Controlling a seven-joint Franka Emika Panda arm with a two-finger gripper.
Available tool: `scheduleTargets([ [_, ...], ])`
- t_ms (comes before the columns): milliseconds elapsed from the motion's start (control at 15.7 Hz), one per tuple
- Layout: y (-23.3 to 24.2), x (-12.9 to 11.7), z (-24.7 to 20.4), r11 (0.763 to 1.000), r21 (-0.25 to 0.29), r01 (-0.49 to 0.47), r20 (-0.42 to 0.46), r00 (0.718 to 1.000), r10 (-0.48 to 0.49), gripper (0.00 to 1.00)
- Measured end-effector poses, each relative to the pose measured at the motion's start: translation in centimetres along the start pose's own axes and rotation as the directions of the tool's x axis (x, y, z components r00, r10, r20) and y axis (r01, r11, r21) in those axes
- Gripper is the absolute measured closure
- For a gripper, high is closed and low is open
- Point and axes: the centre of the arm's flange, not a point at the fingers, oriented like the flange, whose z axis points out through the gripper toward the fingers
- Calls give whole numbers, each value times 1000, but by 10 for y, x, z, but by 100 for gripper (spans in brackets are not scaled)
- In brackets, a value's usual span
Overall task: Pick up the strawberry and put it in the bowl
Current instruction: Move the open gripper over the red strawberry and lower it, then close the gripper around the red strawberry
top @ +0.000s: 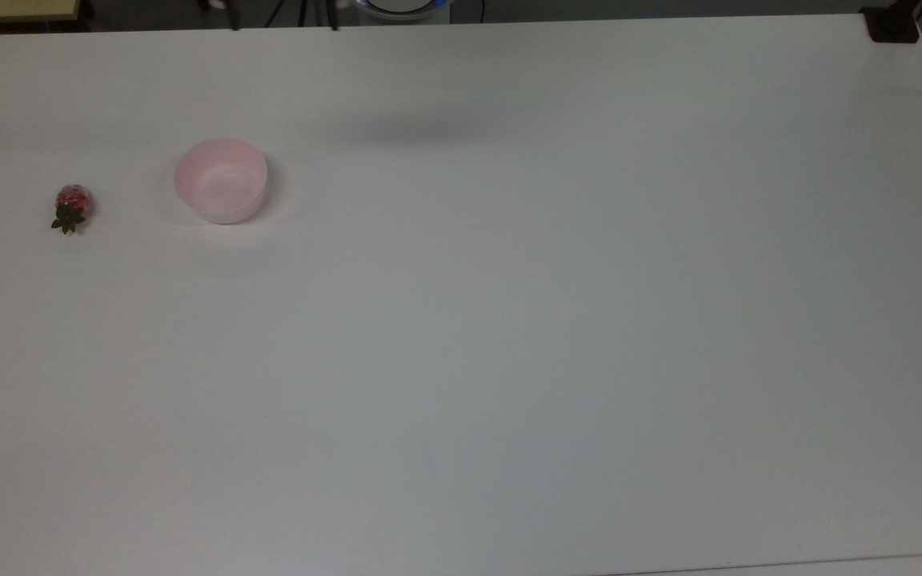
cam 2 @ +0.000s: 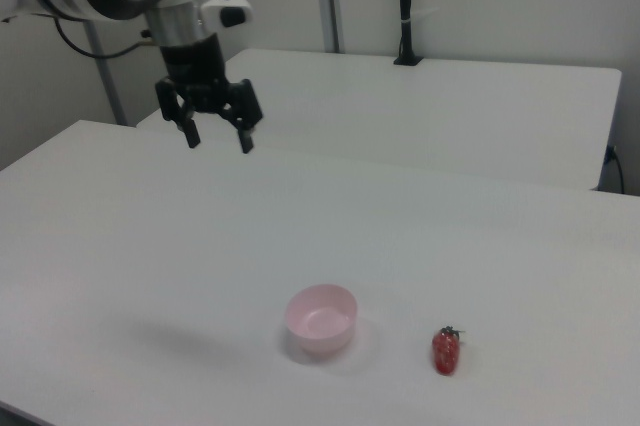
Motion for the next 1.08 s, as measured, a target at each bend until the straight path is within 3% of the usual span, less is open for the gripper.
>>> scheduleTargets([
  [191,66,-18,7,989,-1,146,13,989,-146,0],
  [318,118,-36,16,983,-6,184,7,983,-184,0],
  [509,193,-63,55,991,-43,130,-21,991,-131,0],
  [699,236,-73,130,990,-119,70,-70,994,-79,0],
  [890,254,-67,206,985,-164,56,-48,997,-64,0],
  [1081,261,-53,254,984,-175,38,-48,998,-47,0],
])
